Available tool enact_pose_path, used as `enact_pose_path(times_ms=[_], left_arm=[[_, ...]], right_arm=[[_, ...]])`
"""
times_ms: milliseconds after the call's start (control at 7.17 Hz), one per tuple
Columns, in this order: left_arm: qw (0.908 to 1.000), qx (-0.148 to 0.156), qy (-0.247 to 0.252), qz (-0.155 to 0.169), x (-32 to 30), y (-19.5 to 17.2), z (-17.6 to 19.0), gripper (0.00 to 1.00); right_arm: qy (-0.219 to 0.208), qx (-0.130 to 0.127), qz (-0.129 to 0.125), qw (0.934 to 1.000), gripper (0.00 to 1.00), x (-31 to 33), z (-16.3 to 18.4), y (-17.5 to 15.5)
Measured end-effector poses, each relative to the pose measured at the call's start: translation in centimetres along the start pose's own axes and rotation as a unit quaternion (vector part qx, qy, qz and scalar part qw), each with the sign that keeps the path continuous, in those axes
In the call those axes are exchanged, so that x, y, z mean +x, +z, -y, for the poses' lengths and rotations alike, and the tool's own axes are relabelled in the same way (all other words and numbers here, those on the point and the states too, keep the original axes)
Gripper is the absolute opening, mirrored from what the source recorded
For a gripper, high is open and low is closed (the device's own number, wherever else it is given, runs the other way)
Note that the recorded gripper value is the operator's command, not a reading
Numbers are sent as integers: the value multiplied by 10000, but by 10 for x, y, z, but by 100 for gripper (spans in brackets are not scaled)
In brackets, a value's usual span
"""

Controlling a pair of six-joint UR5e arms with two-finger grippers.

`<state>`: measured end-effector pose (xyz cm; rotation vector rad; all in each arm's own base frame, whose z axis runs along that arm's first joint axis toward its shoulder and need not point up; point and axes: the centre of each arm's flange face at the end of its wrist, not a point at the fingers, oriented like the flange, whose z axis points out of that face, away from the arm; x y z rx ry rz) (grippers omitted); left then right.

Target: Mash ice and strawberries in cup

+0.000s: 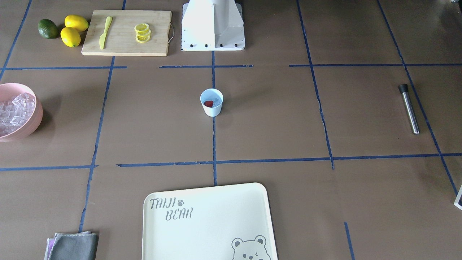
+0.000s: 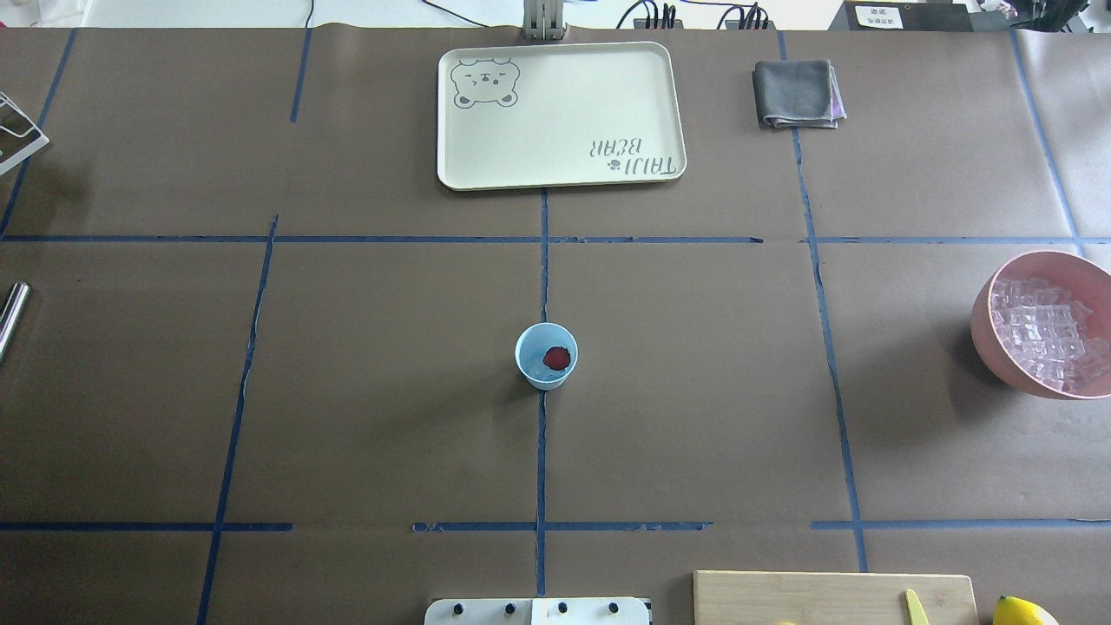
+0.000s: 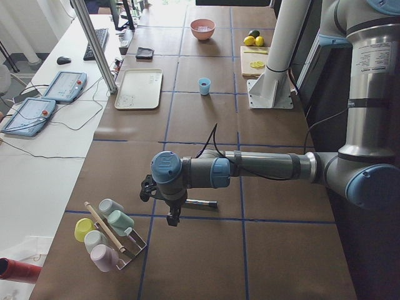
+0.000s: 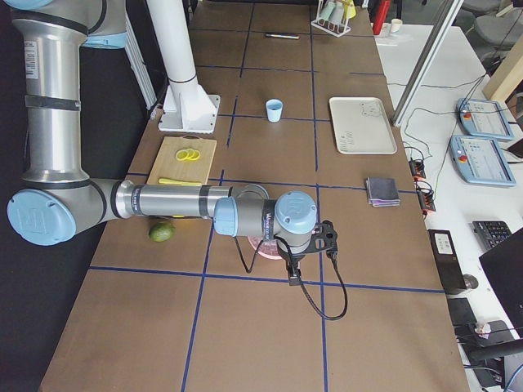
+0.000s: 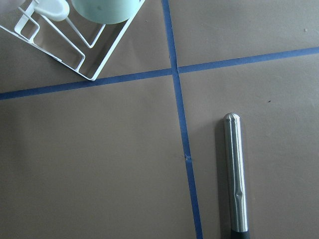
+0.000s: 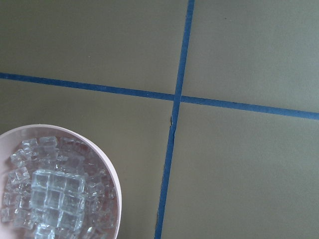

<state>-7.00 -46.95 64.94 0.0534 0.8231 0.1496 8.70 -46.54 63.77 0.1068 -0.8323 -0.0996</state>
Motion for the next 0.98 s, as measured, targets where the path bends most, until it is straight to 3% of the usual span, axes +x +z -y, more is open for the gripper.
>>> enact_pose_path(times_ms=[976], left_arm=[[10000, 29, 32, 6, 2, -2, 2, 100]], right_arm=[[-6, 4, -7, 10000, 99, -1, 0, -1]])
